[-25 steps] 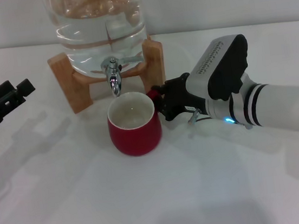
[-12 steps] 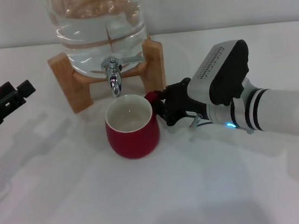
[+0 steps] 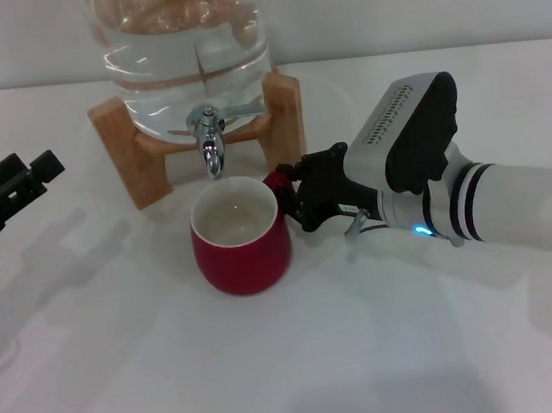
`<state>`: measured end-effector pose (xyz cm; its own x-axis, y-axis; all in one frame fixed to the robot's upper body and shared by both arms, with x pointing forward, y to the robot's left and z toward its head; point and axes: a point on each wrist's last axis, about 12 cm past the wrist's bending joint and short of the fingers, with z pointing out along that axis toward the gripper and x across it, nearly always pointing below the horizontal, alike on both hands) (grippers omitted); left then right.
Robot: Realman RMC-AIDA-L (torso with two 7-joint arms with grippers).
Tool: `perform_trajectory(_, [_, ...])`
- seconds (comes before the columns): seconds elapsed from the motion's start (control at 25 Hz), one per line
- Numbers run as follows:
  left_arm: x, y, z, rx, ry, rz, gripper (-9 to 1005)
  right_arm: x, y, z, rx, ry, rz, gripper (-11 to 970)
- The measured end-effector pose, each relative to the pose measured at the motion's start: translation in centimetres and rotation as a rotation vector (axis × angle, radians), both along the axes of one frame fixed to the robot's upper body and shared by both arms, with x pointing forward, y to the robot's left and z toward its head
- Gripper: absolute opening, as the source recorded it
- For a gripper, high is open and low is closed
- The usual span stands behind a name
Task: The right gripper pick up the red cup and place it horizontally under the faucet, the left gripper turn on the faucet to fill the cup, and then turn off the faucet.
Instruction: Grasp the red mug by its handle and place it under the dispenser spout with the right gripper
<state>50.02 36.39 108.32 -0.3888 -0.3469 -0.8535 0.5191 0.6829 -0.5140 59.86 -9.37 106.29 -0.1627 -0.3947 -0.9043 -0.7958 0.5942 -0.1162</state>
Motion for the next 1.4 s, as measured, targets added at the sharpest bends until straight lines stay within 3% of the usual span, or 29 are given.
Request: perform_trajectory(1.4, [0.32,-0.14,0.08,0.004,-0.002,-0.002,895,-0.57,0.25,-0.14,0.007,-0.002,0.029,226])
